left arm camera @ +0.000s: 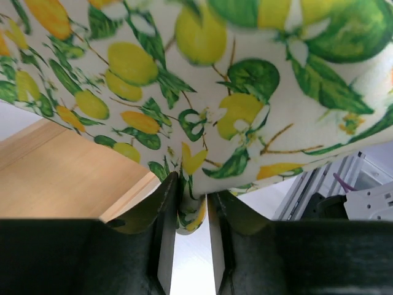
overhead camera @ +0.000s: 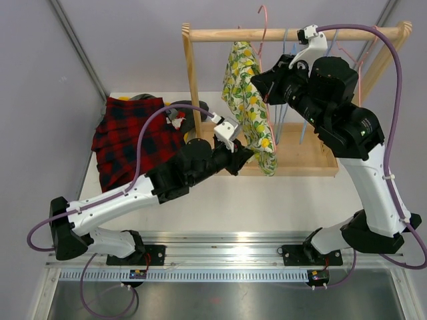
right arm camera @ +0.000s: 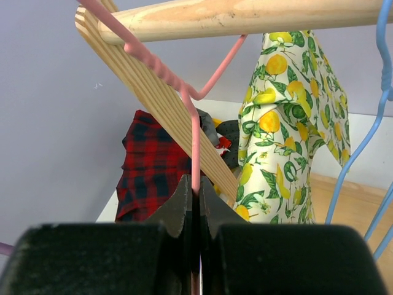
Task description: Remove the skirt from the hanger
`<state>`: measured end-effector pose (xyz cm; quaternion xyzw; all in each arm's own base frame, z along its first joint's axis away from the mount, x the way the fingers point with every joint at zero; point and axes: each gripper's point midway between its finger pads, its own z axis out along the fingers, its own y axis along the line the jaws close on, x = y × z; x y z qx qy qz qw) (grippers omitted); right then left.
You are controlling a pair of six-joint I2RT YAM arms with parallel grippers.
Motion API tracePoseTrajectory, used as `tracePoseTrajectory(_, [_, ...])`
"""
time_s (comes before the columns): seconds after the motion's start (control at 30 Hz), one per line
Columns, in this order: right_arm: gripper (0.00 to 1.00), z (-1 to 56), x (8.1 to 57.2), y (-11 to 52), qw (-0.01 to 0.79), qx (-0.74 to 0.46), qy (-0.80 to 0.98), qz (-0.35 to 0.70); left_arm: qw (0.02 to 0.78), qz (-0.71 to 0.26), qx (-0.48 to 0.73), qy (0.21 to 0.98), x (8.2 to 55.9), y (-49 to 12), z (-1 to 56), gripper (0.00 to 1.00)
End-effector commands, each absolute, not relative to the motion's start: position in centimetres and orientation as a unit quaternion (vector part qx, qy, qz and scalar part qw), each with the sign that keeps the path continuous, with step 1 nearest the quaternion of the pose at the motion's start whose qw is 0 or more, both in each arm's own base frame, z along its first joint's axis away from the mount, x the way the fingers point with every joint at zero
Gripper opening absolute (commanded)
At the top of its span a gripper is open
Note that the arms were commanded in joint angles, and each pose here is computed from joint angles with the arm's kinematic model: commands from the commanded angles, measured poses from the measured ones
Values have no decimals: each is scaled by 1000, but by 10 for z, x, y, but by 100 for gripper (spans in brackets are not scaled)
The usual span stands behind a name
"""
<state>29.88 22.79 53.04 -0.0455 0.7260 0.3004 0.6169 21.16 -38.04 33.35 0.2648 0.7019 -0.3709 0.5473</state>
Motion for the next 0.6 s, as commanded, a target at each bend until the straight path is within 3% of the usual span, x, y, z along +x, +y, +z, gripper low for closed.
tracePoseTrajectory(0.0, [0,572,287,217,661,-26,674,329,608,-390,225,653,220,-375,394,13])
tracePoseTrajectory(0.03, [0,571,287,218,660,-27,674,330,609,-389,224,654,220,-374,393,2])
tracePoseTrajectory(0.07, [0,572,287,217,662,-25,672,330,609,-392,220,654,219,-373,394,0])
tracePoseTrajectory(0.2, [0,572,288,217,664,-24,671,329,601,-400,223,655,212,-369,380,0])
tracePoseTrajectory(0.57, [0,597,301,209,695,-18,656,293,472,-377,194,772,146,-327,193,0])
